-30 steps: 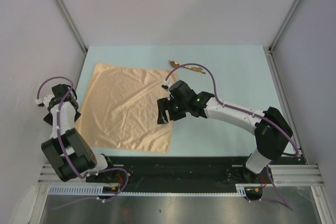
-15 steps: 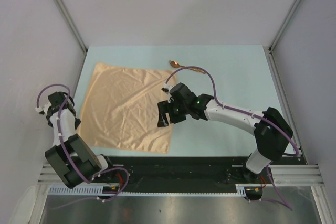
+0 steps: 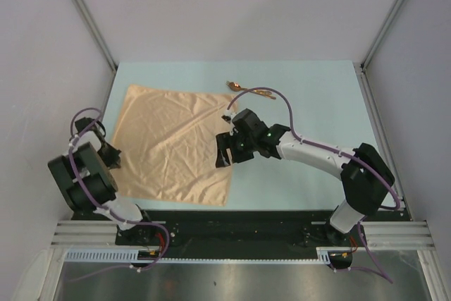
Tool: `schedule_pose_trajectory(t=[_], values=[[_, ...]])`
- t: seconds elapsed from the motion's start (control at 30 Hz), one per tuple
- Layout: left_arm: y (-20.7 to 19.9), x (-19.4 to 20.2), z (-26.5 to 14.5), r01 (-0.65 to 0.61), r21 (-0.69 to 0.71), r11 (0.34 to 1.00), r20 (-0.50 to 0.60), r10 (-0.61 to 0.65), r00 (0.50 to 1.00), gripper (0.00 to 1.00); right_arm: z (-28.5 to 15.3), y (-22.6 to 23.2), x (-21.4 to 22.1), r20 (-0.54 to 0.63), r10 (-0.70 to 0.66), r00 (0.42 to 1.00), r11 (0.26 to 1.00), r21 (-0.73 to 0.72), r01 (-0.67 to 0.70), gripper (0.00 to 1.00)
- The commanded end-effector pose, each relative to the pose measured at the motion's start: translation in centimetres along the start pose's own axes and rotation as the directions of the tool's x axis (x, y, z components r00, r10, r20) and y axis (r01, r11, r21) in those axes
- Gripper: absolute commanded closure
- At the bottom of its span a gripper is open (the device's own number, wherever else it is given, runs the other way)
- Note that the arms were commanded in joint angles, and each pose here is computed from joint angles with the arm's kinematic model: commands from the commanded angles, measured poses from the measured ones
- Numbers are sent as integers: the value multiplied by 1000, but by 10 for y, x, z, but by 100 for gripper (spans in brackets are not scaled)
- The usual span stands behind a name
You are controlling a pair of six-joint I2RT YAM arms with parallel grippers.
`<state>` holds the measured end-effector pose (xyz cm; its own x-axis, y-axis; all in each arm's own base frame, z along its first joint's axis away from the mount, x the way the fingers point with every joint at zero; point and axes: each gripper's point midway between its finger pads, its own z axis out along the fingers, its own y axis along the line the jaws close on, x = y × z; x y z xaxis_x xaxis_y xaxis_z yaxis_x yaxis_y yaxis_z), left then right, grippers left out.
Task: Fold the napkin into a case and place the utensils inside
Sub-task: Flatten out the crumpled napkin at the corner of the board.
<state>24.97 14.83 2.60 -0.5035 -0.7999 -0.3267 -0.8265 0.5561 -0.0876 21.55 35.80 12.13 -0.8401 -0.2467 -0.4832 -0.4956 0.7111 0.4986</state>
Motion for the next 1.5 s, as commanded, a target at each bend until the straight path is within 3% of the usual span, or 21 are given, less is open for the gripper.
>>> schedule_pose_trajectory(t=[0.0, 0.17, 0.43, 0.53, 0.6, 0.63, 0.7, 0.73, 0.9, 1.1, 1.4, 1.47], values=[[15, -31, 14, 11, -109, 994, 26, -9, 1000, 100, -14, 4, -16, 60, -12, 998, 1000, -26, 13, 26], [62, -65, 6, 104, -263, 959, 128, -73, 989, 100, -9, 0, -12, 33, -2, 999, 1000, -24, 3, 26], [49, -82, -1, 163, -205, 965, 157, -132, 979, 100, 7, -4, 2, -35, 41, 999, 999, -28, -42, 25], [55, -66, -21, 239, -210, 948, 174, -204, 963, 93, 11, -7, 7, -38, 71, 997, 997, -10, -72, 19], [62, -54, -45, 305, -187, 934, 249, -255, 934, 68, 15, -5, 12, -38, 67, 997, 998, 1, -67, 11], [61, -53, -52, 321, -149, 935, 286, -270, 919, 50, 17, -6, 14, -36, 62, 997, 998, 16, -61, 7], [65, -36, -64, 366, -98, 925, 340, -315, 886, 34, 21, -5, 22, -47, 44, 998, 998, 36, -43, 5], [69, -29, -67, 391, -101, 915, 348, -335, 875, 22, 24, -2, 28, -50, 29, 998, 998, 51, -27, 5], [83, -12, -68, 480, -119, 869, 388, -405, 828, 23, 34, 5, 52, -86, 22, 996, 996, 83, -15, 5], [97, -11, -53, 428, -235, 873, 368, -327, 870, 27, 34, 18, 57, -94, 27, 995, 999, 44, -23, 6], [112, -14, -43, 394, -330, 857, 366, -269, 891, 30, 27, 23, 59, -76, 35, 997, 999, 14, -34, 7], [111, -15, -37, 388, -328, 861, 361, -265, 894, 36, 26, 23, 59, -75, 36, 997, 999, 14, -35, 7]])
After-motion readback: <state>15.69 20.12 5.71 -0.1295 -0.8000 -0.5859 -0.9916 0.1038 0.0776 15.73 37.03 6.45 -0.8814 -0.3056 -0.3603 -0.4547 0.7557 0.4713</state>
